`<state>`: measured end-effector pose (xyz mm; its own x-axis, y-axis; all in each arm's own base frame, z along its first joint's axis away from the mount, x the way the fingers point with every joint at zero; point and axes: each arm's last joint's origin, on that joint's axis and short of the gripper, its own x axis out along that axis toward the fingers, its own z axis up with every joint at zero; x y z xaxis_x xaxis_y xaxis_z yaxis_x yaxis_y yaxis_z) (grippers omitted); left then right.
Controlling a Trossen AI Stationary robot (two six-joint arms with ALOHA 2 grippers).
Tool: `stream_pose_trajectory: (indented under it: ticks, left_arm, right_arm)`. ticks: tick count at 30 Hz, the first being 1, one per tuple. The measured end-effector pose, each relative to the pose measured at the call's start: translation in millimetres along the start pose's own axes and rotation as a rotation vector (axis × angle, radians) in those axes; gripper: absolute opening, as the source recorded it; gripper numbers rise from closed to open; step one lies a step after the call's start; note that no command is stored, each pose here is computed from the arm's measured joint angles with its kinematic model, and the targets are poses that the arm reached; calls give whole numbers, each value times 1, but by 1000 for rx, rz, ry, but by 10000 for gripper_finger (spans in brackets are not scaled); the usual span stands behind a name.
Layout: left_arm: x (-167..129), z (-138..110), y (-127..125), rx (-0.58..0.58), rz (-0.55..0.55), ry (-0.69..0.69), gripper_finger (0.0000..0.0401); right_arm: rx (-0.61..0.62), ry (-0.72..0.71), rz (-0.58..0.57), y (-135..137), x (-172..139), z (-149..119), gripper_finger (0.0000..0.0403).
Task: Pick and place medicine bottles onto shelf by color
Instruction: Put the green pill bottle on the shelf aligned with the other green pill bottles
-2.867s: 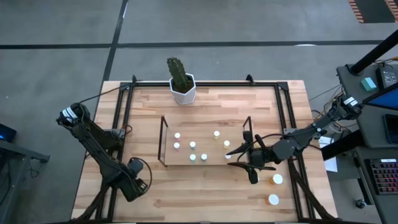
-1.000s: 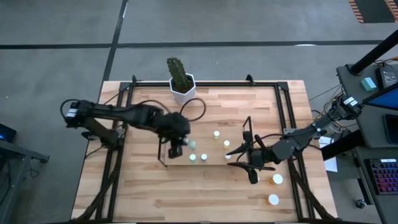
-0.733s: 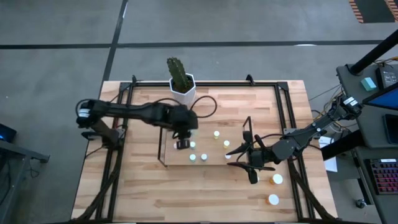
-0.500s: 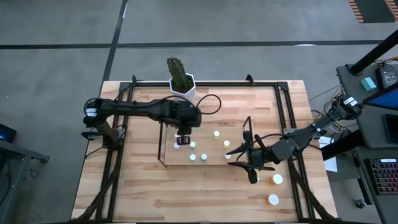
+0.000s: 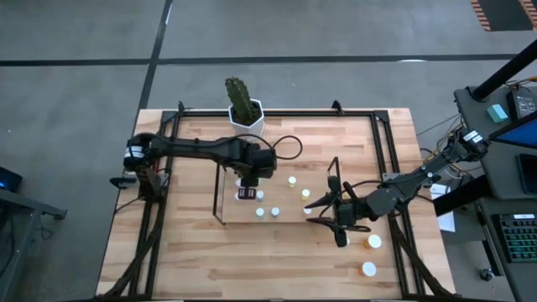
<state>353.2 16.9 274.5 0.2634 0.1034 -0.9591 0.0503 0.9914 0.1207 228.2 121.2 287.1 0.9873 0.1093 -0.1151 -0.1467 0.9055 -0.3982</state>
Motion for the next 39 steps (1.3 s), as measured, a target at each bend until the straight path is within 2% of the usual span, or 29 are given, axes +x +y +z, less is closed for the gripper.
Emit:
stream_pose_trajectory:
  ticks: [14, 23, 39]
  left_arm:
    - [17, 5, 0, 24, -2, 24, 102]
    - [19, 4, 8, 5, 6, 26, 102]
    - [19, 4, 8, -27, -1, 24, 102]
  right_arm:
    - [-15, 2, -12, -3, 1, -1, 148]
    - [-15, 2, -12, -3, 1, -1, 148]
    - [-15, 2, -12, -3, 1, -1, 148]
